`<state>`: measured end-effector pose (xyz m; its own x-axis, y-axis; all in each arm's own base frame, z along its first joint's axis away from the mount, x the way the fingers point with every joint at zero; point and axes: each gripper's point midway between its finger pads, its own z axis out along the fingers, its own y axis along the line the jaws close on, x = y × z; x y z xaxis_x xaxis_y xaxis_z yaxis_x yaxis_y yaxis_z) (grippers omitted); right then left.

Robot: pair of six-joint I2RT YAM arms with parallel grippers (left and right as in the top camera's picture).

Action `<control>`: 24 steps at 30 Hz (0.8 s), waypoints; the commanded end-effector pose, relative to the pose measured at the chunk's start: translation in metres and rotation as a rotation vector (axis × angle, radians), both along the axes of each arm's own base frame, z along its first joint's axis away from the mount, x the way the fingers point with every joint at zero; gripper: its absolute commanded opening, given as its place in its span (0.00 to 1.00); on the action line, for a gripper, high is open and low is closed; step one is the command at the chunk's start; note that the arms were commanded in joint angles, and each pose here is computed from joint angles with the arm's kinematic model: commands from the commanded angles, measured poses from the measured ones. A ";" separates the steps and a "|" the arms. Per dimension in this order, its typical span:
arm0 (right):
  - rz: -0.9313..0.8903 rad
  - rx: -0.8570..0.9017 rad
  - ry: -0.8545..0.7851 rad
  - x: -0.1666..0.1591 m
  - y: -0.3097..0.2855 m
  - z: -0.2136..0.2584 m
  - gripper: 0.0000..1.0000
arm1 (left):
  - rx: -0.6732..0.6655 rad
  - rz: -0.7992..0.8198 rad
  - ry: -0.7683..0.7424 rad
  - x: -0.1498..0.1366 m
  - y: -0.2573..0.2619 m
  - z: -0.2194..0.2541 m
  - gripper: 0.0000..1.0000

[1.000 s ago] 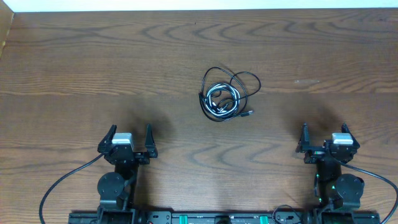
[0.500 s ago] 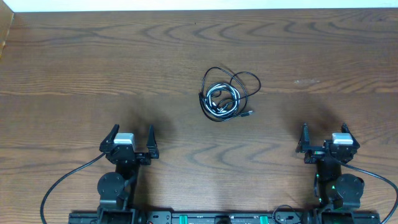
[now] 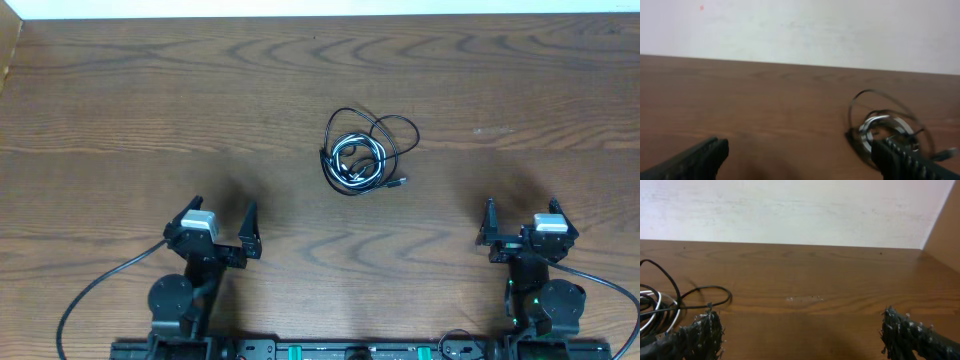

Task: Untangle cables
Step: 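Move the left gripper forward and lower it onto the cable bundle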

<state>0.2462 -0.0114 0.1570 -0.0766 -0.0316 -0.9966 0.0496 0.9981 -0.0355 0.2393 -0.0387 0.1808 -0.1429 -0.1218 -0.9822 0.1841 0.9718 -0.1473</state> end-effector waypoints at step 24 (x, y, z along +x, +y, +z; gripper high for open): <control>0.001 -0.009 0.002 0.000 0.001 -0.001 0.99 | -0.201 -0.226 0.508 0.013 -0.048 0.074 0.98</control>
